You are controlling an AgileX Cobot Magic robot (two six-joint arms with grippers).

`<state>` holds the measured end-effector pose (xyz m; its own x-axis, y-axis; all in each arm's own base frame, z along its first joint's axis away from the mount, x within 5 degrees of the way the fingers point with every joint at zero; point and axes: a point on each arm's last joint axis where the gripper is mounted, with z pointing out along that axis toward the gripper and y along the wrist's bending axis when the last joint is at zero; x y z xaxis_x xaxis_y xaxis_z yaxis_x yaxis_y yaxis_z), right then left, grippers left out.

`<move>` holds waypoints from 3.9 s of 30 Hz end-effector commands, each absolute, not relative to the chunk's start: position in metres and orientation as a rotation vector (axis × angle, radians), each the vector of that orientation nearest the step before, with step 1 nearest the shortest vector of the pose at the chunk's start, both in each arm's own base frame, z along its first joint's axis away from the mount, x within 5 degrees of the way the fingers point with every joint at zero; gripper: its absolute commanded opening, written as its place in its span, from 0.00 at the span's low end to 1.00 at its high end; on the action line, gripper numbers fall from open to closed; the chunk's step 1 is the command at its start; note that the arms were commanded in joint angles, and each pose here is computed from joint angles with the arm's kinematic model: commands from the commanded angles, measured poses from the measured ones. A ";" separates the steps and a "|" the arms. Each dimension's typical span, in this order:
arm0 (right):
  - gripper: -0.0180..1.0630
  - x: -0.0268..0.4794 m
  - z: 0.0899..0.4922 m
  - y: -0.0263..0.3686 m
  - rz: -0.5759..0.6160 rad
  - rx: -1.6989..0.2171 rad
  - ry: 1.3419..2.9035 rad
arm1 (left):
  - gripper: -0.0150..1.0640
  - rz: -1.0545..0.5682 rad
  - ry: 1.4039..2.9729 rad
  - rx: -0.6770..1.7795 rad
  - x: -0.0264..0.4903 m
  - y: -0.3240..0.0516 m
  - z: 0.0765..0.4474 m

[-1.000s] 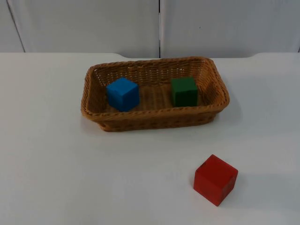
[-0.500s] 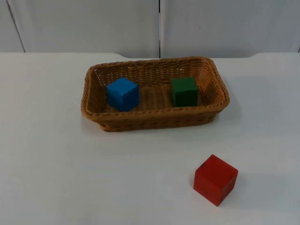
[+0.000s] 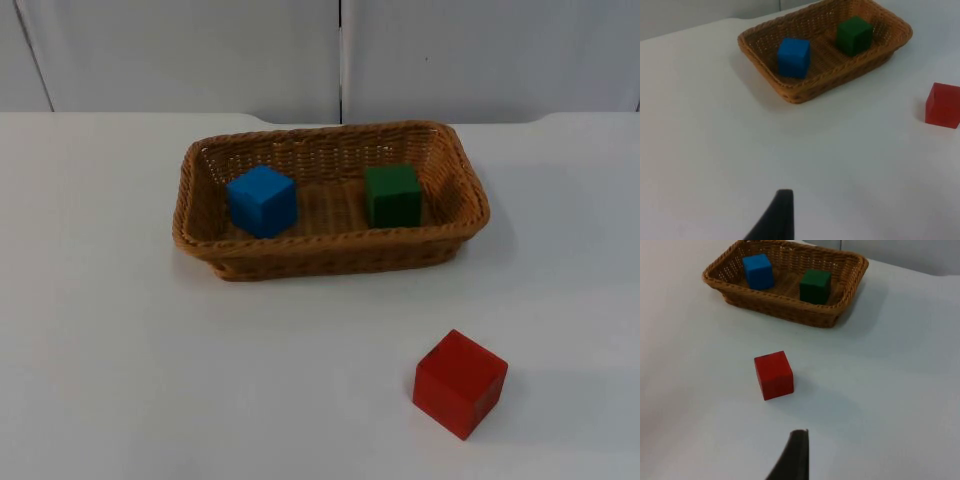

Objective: Pick up one cube with each hand and place exactly two cubes into the same basket, leaving the remaining cube outside.

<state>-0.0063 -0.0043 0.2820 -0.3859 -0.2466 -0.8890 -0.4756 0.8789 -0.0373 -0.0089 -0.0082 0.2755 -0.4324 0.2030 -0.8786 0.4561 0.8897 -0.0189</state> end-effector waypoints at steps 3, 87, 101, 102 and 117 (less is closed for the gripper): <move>0.77 -0.006 0.280 -0.004 0.276 -0.525 1.990 | 0.99 -0.307 2.019 0.464 -0.008 -0.008 0.275; 0.99 -0.007 0.280 -0.001 -0.007 -0.038 2.045 | 0.99 -0.283 2.040 0.368 -0.006 -0.003 0.275; 0.99 -0.007 0.280 -0.001 -0.007 -0.038 2.045 | 0.99 -0.283 2.040 0.368 -0.006 -0.003 0.275; 0.99 -0.007 0.280 -0.001 -0.007 -0.038 2.045 | 0.99 -0.283 2.040 0.368 -0.006 -0.003 0.275; 0.99 -0.007 0.280 -0.001 -0.007 -0.038 2.045 | 0.99 -0.283 2.040 0.368 -0.006 -0.003 0.275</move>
<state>-0.0077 -0.0011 0.2818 -0.4580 -0.0359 -0.8882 -0.0289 0.9993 -0.0255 -0.0067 -0.0030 0.2750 -0.4617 0.1467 -0.8748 0.3789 0.9243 -0.0450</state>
